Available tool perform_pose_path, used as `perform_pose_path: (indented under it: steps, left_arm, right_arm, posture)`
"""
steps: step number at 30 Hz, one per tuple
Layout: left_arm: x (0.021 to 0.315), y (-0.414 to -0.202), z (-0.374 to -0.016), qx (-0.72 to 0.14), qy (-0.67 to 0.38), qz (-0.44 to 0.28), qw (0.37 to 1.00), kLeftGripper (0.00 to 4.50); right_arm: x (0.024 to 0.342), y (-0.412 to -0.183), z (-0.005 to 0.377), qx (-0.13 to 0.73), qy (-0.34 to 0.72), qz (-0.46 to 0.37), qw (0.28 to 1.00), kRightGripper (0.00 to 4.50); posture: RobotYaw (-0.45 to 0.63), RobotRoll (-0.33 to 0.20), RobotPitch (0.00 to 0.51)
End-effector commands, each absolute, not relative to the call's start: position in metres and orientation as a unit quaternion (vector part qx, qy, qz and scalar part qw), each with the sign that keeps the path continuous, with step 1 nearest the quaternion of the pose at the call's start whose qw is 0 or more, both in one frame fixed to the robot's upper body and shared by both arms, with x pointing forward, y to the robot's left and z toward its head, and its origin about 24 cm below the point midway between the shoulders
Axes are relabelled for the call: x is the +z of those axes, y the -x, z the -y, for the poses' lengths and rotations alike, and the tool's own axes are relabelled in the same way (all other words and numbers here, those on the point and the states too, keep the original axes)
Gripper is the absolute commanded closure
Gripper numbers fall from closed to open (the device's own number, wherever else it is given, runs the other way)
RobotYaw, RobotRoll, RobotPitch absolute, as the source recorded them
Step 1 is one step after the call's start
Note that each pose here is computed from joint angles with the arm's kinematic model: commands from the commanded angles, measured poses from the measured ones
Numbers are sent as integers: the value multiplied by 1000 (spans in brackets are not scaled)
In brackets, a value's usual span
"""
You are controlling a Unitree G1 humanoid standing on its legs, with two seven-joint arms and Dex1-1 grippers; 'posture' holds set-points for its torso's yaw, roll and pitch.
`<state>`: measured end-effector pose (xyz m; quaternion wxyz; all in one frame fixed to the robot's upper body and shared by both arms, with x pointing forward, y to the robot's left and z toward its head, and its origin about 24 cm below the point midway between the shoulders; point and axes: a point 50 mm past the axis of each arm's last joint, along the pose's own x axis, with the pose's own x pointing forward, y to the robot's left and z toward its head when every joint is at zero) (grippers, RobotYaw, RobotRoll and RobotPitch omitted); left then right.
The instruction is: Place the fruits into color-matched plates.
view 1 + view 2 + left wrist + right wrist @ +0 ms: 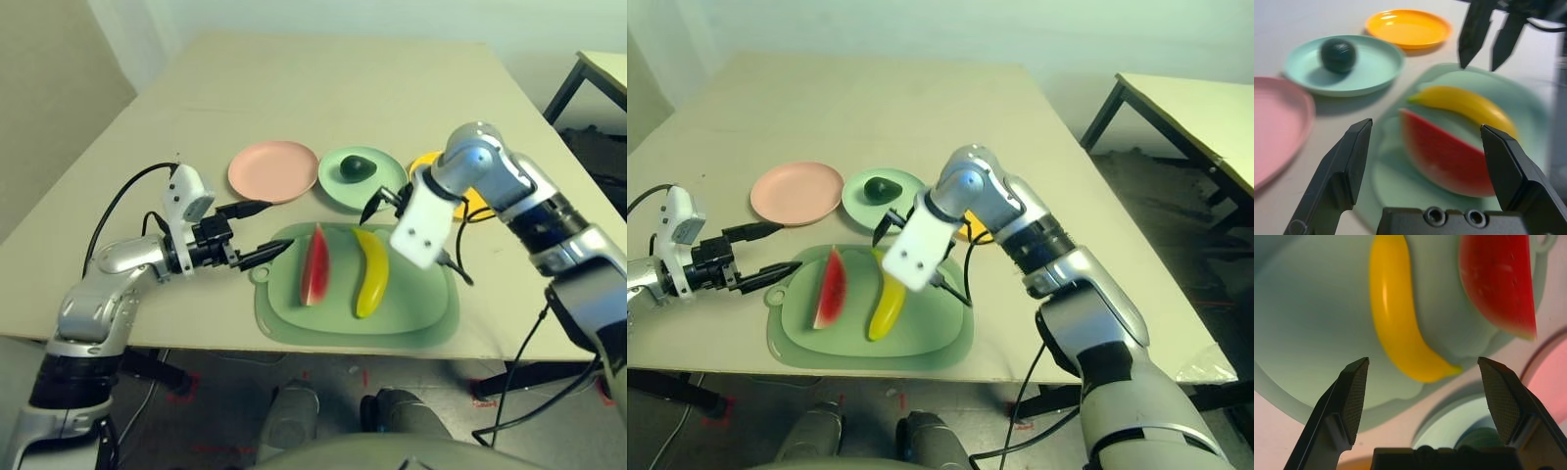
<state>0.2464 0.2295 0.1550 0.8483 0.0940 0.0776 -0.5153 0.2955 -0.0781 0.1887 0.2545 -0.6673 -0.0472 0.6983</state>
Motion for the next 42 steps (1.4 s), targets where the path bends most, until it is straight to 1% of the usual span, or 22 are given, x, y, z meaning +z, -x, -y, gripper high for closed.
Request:
perform_pose_path:
  steps: [1, 10, 13, 16, 19, 24, 25, 29, 30, 33, 37, 42]
  left_arm:
    - [162, -243, -227, -549, -99, -84, 825, 0]
    - [170, -237, -220, -593, -128, -78, 791, 0]
    - [171, -236, -220, -593, -139, -75, 790, 0]
    - [172, -236, -220, -588, -142, -68, 793, 0]
    - [172, -236, -220, -583, -144, -65, 797, 0]
    - [170, -235, -221, -580, -143, -64, 800, 0]
    - [170, -235, -222, -579, -142, -64, 800, 0]
    - [167, -235, -221, -579, -142, -66, 800, 0]
    - [167, -236, -221, -579, -141, -66, 801, 0]
    - [166, -239, -219, -575, -130, -58, 806, 0]
    - [170, -243, -212, -565, -104, -32, 818, 0]
    - [168, -242, -209, -561, -100, -33, 821, 0]
  right_arm:
    - [179, -293, 76, 701, 673, 33, 232, 26]
    - [155, -311, 63, 685, 687, 12, 241, 26]
    - [146, -316, 63, 682, 692, -4, 239, 26]
    - [134, -317, 68, 690, 687, -27, 229, 26]
    - [128, -315, 72, 698, 680, -40, 220, 619]
    - [129, -313, 89, 705, 673, -71, 211, 2508]
    - [130, -315, 92, 703, 674, -76, 213, 2789]
    - [140, -324, 104, 689, 680, -94, 232, 2827]
    - [145, -329, 108, 680, 684, -102, 242, 2827]
    - [161, -348, 126, 645, 699, -132, 281, 2827]
    - [175, -369, 144, 590, 719, -158, 332, 2827]
    - [185, -384, 156, 544, 715, -176, 403, 2827]
  posture:
    - [133, 0, 63]
    - [157, 0, 66]
    - [164, 0, 68]
    - [174, 0, 70]
    - [174, 0, 70]
    - [177, 0, 72]
    - [172, 0, 71]
    - [161, 0, 70]
    - [153, 0, 71]
    - [145, 0, 71]
    - [137, 0, 73]
    - [135, 0, 75]
